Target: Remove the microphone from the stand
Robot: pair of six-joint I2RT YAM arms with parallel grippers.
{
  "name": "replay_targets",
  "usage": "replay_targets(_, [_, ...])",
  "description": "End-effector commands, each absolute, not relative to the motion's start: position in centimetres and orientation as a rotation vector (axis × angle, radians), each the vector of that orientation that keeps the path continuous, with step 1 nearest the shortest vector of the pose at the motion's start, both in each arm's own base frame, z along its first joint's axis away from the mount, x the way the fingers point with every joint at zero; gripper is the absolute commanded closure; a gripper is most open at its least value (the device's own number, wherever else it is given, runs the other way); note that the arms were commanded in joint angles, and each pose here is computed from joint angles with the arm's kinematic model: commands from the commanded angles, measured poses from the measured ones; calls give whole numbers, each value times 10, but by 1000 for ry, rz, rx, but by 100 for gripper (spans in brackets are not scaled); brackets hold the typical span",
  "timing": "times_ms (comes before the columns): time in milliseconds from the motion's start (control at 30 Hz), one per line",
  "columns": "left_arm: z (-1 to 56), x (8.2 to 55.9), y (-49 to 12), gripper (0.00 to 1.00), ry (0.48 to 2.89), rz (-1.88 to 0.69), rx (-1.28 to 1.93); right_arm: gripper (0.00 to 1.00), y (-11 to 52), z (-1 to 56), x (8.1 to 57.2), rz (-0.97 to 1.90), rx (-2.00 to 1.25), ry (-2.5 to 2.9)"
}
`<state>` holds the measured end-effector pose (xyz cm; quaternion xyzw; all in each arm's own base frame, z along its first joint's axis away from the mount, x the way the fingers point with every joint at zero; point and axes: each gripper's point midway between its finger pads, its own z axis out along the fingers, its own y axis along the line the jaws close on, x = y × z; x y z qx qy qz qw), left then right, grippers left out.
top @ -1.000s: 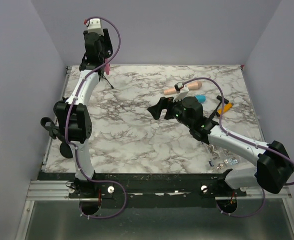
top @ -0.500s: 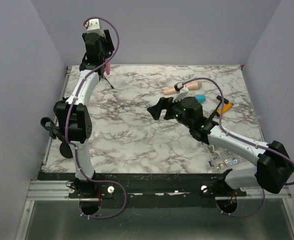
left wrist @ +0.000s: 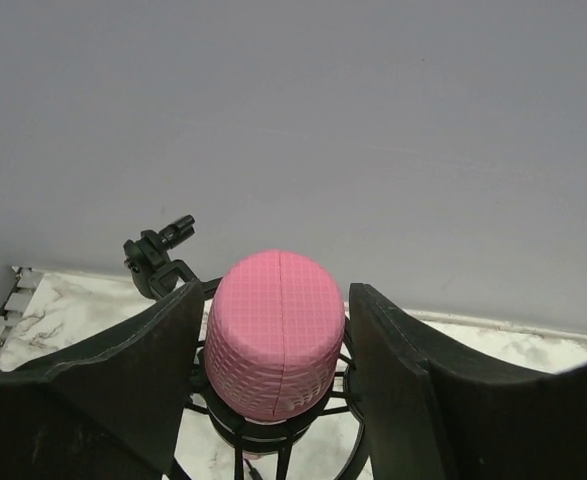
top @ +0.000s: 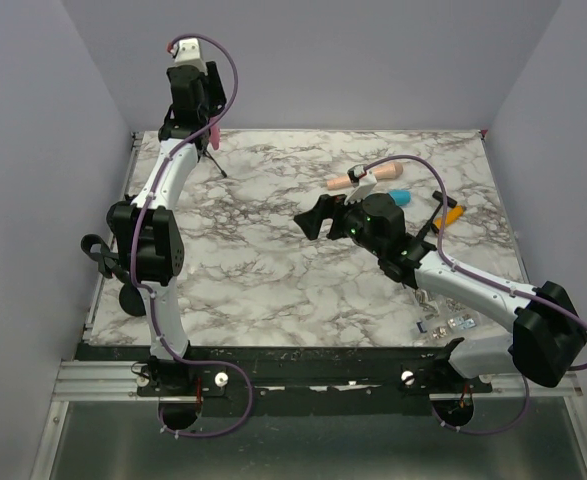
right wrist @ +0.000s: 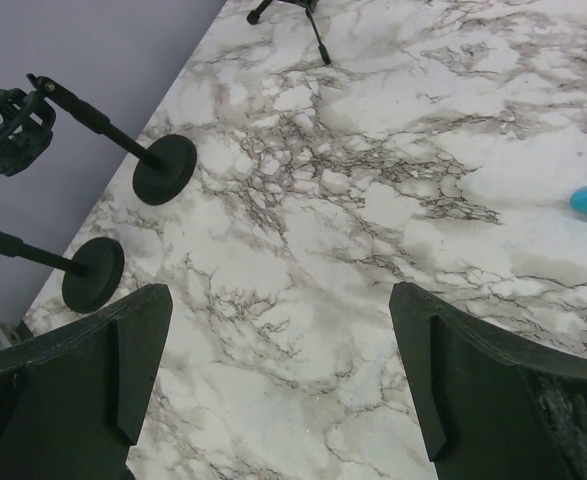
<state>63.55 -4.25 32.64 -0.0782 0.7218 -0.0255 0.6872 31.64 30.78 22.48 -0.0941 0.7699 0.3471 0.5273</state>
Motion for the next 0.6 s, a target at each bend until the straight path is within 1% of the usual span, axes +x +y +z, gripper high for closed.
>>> replay_targets(0, [319,641,-44,41,1649,-53,-169,0,308,230,319,808,-221,1808])
replay_targets(33, [318,641,-44,43,1661,-60,-167,0,308,230,319,808,-222,1809])
replay_targets(233, [321,639,-51,71,1685,-111,-131,0,307,232,319,809,-221,1805])
replay_targets(367, [344,634,-50,77,1646,-101,-113,0,307,232,319,808,-219,1807])
replay_targets(500, [386,628,-45,87,1578,-62,-91,0,308,232,319,815,-218,1807])
replay_targets(567, [407,624,-42,93,1536,-41,-84,0,308,232,319,820,-218,1806])
